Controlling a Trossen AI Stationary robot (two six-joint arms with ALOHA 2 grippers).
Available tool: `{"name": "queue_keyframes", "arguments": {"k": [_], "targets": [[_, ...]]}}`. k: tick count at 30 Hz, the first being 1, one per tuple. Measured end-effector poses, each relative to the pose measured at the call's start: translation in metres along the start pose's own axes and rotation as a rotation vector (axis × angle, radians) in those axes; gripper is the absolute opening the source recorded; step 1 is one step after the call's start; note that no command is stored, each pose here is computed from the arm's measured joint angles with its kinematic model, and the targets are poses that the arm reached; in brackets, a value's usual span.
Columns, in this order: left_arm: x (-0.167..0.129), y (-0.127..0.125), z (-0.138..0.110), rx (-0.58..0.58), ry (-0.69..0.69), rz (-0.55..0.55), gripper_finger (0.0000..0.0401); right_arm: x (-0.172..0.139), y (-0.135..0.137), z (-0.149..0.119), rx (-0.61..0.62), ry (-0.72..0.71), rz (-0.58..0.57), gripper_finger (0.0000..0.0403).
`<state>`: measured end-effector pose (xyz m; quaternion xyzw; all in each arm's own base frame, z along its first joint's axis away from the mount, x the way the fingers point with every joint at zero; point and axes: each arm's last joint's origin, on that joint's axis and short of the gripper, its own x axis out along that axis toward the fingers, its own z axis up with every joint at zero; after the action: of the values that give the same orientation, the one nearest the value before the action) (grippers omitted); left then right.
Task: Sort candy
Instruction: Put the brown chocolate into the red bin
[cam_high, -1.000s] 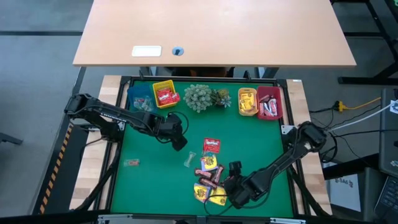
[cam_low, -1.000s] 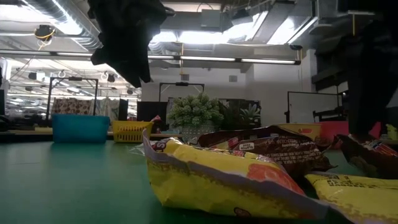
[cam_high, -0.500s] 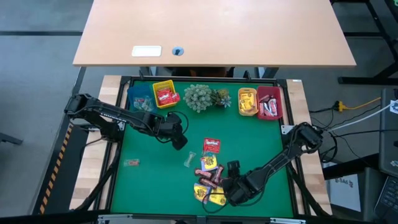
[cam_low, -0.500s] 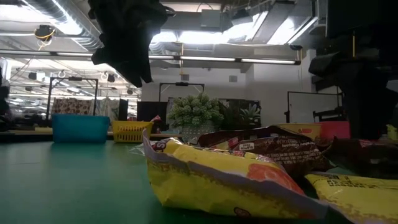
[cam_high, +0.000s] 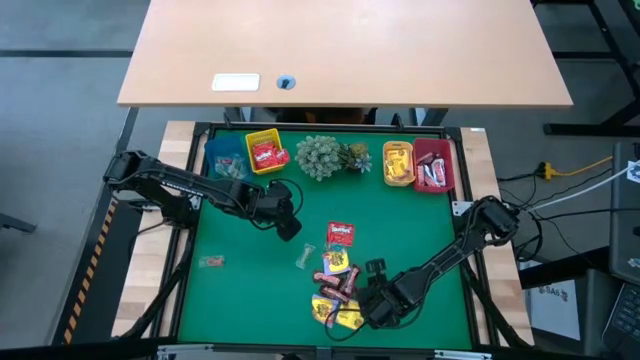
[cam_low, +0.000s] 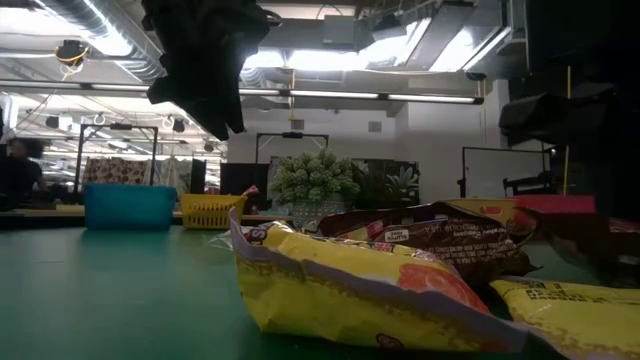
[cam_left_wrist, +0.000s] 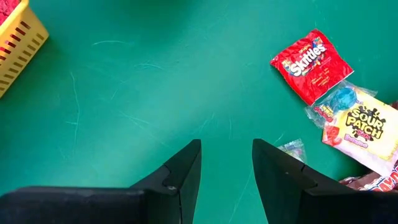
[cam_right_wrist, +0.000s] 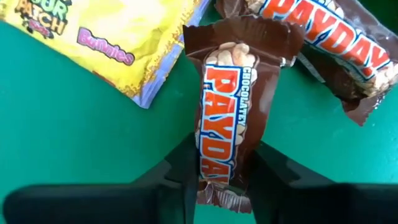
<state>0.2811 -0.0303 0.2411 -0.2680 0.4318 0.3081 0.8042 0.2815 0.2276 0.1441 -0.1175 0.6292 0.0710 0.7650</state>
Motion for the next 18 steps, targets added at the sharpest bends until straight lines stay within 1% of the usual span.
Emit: {"name": "queue_keyframes", "arguments": {"k": [4,7,12,18], "targets": [[0.000,0.000,0.000,0.000,0.000,0.000,0.0130,-0.005,-0.003,-0.006,-0.008,0.054,-0.005,0.0105],[0.000,0.000,0.000,0.000,0.000,0.000,0.0130,-0.018,-0.008,-0.013,-0.013,0.087,-0.009,0.0104],[0.000,0.000,0.000,0.000,0.000,0.000,0.0130,-0.054,-0.020,-0.024,0.022,0.086,-0.042,0.0104],[0.000,0.000,0.000,0.000,0.000,0.000,0.0130,-0.100,-0.052,-0.042,0.142,0.074,-0.146,0.0104]]}}
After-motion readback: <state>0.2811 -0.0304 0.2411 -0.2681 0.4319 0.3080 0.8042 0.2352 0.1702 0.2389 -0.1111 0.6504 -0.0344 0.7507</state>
